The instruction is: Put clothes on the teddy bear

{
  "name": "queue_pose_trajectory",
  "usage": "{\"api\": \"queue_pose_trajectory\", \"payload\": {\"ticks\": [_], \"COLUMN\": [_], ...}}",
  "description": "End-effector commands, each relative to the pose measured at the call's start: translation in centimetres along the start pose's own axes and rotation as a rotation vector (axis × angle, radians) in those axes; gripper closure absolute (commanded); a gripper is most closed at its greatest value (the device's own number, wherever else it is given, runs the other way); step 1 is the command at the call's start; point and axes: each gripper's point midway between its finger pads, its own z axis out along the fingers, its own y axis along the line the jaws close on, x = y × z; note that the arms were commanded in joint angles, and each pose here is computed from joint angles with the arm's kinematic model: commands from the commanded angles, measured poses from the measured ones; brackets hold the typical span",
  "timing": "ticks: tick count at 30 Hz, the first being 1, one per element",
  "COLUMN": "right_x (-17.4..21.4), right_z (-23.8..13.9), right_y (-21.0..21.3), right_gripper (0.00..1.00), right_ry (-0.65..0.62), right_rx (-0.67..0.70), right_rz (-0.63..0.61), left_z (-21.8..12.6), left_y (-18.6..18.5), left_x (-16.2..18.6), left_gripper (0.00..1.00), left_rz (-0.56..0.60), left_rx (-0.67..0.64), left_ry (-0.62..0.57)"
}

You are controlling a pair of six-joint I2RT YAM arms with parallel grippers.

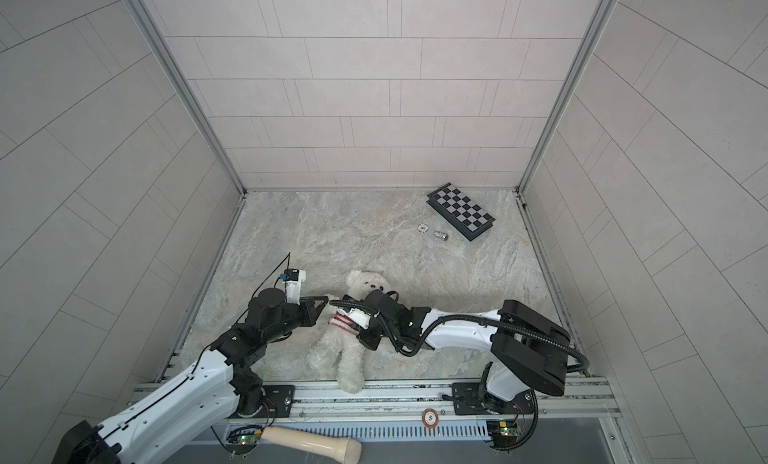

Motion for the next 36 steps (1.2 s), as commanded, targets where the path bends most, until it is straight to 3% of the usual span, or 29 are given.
{"api": "queue_pose_trajectory", "payload": {"ticks": [1,7,13,21,36], "right_x": [1.1,-4.5,-5.7,-0.9,2.3], "right_z": [-0.5,-1.8,-4.3,-4.1,-1.3], "right_y": [-0.4,-1.5,-2.6,-3.7,-3.6], "right_gripper": [1.0,0.98,0.99,1.0,1.0], "right_ry": [0.062,-0.112,-0.255,-0.161,-0.065], "right_rx": [0.028,0.093,0.164,0.227,0.204], "right_rz": [-0.013,0.013,0.103,0.209,0.264], "left_z": [-0.3,-0.3,-0.3,-0.1,-0.1], "left_y": [0.3,0.5,0.4,0.6,1.2], "left_x": [-1.2,-0.9,-0.9,-0.5,-0.1], "left_gripper": [1.0,1.0,1.0,1.0,1.0], "left_rz": [0.014,0.025,0.039,0.039,0.039], "left_rx": [-0.02,-0.022,-0.019,-0.016,-0.034], "left_ry": [-0.063,-0.058,-0.056,-0.052,-0.048]}}
